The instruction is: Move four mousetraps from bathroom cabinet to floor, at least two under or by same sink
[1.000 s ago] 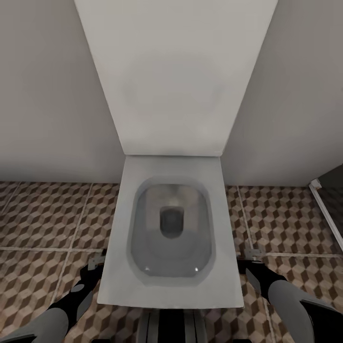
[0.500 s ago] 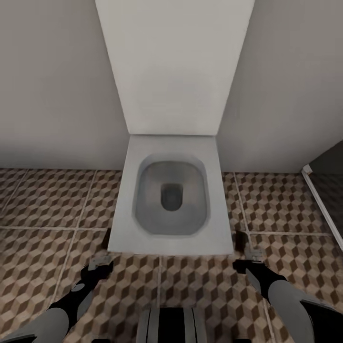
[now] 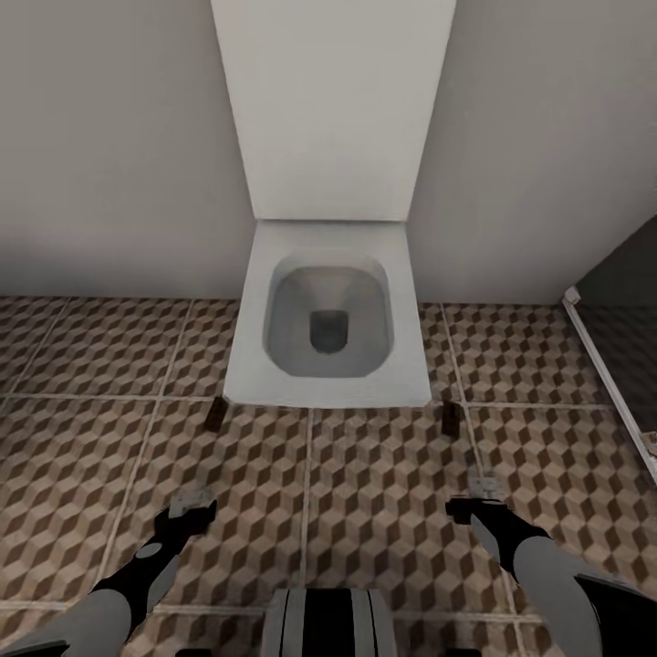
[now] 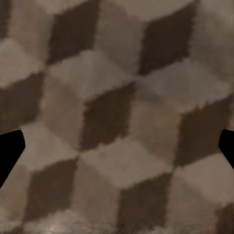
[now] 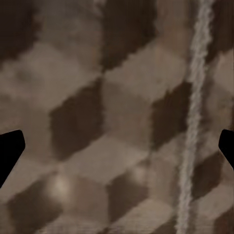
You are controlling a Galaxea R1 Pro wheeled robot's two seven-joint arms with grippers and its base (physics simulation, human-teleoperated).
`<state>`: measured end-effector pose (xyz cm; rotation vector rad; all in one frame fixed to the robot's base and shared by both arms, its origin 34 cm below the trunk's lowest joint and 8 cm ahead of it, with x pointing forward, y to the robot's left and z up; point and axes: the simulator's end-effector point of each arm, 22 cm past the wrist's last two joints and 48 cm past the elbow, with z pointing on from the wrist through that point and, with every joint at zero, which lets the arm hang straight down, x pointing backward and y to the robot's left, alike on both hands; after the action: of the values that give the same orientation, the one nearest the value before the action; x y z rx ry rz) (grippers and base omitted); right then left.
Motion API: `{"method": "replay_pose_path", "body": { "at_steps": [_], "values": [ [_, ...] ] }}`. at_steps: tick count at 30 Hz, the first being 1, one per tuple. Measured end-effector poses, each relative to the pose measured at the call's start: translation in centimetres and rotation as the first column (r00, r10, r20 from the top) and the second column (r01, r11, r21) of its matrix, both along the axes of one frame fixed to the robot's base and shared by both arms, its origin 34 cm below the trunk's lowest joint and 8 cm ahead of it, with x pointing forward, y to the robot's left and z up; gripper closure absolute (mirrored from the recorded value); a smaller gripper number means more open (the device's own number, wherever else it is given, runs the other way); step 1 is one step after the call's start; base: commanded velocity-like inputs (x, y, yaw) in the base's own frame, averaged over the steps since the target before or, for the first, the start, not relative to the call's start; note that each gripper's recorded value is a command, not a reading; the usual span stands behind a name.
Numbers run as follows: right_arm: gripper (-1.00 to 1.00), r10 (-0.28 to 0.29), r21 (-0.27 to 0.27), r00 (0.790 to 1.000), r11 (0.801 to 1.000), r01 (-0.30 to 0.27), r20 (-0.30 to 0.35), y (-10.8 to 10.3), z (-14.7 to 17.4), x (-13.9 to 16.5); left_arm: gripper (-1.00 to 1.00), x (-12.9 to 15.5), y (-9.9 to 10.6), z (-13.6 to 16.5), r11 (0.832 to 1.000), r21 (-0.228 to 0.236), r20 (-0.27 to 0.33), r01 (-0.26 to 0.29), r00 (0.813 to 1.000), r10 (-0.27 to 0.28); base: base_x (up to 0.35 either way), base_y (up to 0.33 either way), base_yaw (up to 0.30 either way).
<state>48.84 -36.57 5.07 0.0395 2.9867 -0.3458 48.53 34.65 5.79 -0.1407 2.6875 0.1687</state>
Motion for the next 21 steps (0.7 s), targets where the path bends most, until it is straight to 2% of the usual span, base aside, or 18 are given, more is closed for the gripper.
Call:
{"method": "replay_pose_path", "body": {
  "at_steps": [21],
  "values": [
    [-1.0, 0.002, 0.001, 1.0, 1.0, -0.002, 0.005, 0.11, 0.0, 0.13, -1.0, 0.01, 0.03, 0.0, 1.0, 0.0, 0.0, 0.002, 1.0, -0.002, -0.344, 0.0, 0.0]
  ]
}}
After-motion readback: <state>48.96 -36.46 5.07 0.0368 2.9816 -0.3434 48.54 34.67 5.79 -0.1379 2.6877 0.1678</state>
